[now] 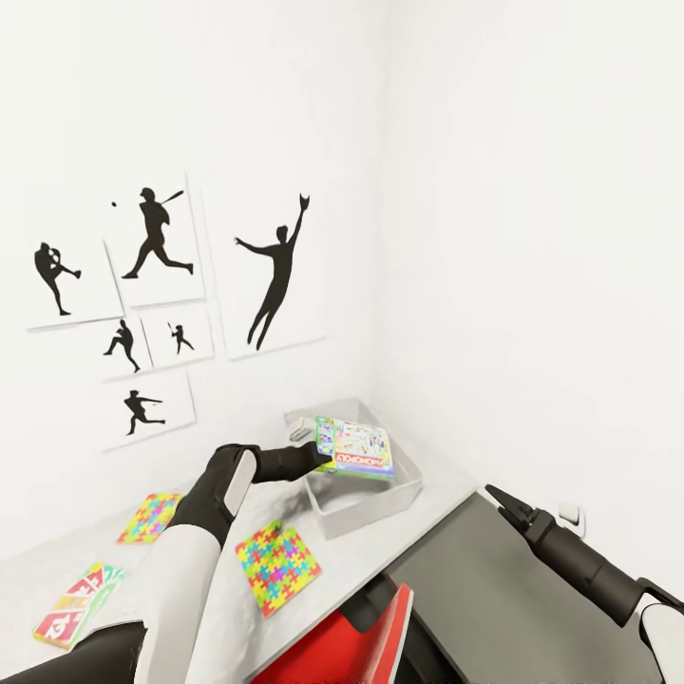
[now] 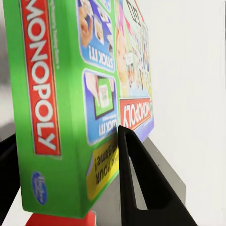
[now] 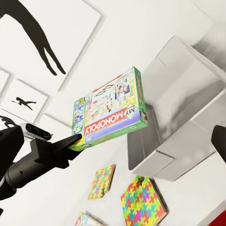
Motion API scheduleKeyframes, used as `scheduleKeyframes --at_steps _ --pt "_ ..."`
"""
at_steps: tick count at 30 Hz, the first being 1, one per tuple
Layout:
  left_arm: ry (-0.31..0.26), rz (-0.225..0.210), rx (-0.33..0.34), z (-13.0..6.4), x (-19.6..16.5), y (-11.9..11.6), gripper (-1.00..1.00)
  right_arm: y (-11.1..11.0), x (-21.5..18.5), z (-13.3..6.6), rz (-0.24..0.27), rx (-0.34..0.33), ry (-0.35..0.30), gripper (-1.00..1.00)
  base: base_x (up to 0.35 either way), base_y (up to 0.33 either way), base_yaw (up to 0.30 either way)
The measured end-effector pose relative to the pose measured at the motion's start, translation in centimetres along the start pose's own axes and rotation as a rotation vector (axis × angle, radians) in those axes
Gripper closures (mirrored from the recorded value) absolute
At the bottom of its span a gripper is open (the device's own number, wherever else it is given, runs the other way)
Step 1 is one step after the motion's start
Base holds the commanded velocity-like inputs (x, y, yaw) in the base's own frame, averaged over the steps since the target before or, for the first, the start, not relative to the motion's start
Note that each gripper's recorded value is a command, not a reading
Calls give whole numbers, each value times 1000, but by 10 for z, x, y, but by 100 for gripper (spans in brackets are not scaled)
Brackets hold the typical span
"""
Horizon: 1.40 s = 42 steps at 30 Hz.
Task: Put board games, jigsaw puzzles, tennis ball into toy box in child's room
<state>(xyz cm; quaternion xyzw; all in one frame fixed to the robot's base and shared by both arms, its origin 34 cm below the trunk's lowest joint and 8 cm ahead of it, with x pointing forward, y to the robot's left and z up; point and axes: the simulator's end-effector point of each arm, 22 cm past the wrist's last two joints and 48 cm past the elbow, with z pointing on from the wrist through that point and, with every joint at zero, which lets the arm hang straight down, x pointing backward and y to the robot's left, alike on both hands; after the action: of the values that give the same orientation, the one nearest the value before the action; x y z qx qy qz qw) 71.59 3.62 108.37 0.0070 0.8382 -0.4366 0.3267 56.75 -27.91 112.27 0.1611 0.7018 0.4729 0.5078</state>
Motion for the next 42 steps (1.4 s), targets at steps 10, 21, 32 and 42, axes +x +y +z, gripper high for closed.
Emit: scheduleKeyframes --at_steps 10,21,32,42 --pt "-2 -23 11 4 1 3 100 -7 3 2 10 10 8 -100 0 0 0" --pt "-27 -53 -44 7 -8 19 100 -22 -2 -6 29 39 -15 -100 0 0 0" --pt "-84 -127 -123 10 -21 42 100 -30 1 -6 39 55 -10 -100 0 0 0" --pt "-79 -136 -127 14 -21 47 100 -37 4 -5 47 67 -1 -100 0 0 0"
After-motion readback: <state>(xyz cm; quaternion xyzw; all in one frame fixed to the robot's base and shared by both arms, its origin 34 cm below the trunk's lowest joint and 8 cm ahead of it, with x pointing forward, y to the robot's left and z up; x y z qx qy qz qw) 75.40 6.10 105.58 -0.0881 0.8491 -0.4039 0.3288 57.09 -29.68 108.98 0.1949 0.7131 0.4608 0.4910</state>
